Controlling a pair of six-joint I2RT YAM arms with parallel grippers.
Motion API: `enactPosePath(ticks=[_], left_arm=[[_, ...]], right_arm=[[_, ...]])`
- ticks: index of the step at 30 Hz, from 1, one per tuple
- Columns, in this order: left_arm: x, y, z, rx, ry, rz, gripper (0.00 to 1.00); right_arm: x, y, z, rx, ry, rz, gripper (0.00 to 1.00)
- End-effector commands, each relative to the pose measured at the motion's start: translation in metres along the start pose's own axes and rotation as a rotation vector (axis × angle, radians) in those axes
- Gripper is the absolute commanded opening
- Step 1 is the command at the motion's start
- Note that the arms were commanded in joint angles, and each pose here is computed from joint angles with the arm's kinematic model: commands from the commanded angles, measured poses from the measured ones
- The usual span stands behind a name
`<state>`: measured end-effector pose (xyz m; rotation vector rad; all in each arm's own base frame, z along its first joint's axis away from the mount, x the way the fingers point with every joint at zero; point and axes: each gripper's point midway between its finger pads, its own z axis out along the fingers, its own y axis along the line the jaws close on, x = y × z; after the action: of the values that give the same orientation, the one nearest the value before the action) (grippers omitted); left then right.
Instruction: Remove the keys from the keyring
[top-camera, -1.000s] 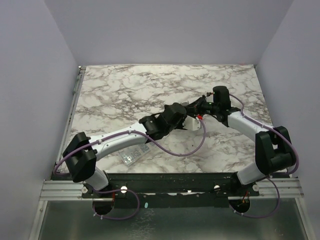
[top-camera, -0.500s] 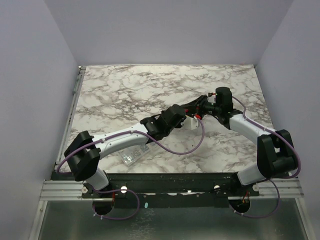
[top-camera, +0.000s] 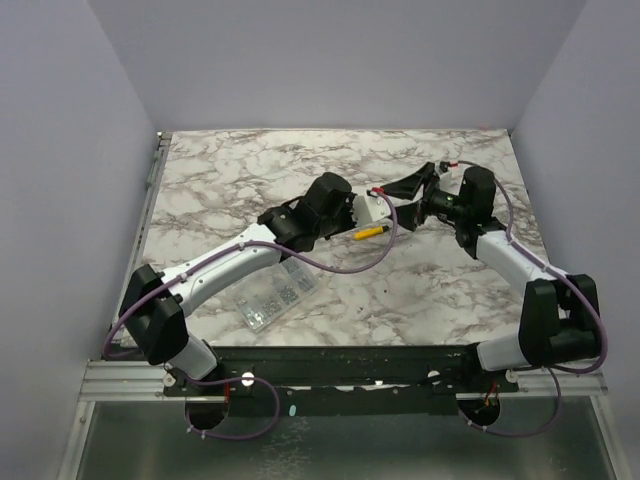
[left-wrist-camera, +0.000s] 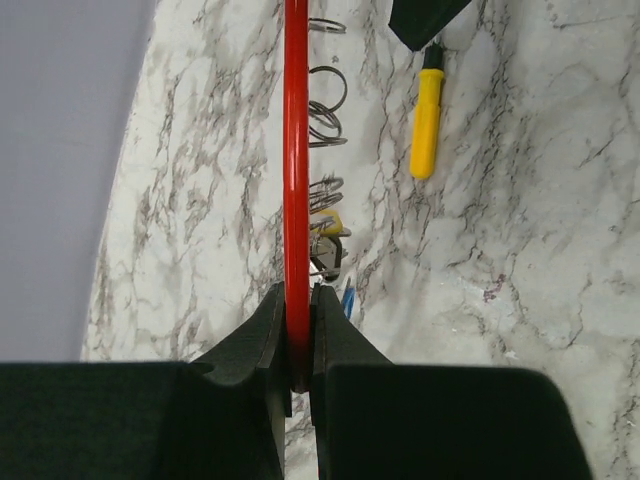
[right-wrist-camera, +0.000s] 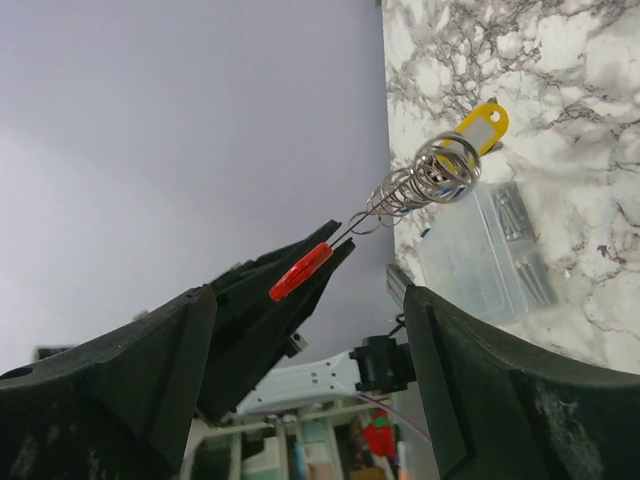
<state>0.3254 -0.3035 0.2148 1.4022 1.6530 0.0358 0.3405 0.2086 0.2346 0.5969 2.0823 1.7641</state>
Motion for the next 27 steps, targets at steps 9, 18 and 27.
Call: enactPosePath(ticks=[9, 18, 27], left_arm=[[-0.044, 0.031, -0.055, 0.188, -0.238, -0.297, 0.00], [-0.058, 0.019, -0.080, 0.352, -0.312, -0.328, 0.00], [-0.080, 0.005, -0.110, 0.521, -0.408, -0.331, 0.00]], right_arm=[[0.003, 0.072, -0.027, -0.053, 0.022, -0.823, 0.99], [0.017, 0.091, -0.048, -0.094, 0.076, -1.198, 1.00], [0.071, 0.091, -0.077, -0.423, 0.316, -1.407, 0.96]])
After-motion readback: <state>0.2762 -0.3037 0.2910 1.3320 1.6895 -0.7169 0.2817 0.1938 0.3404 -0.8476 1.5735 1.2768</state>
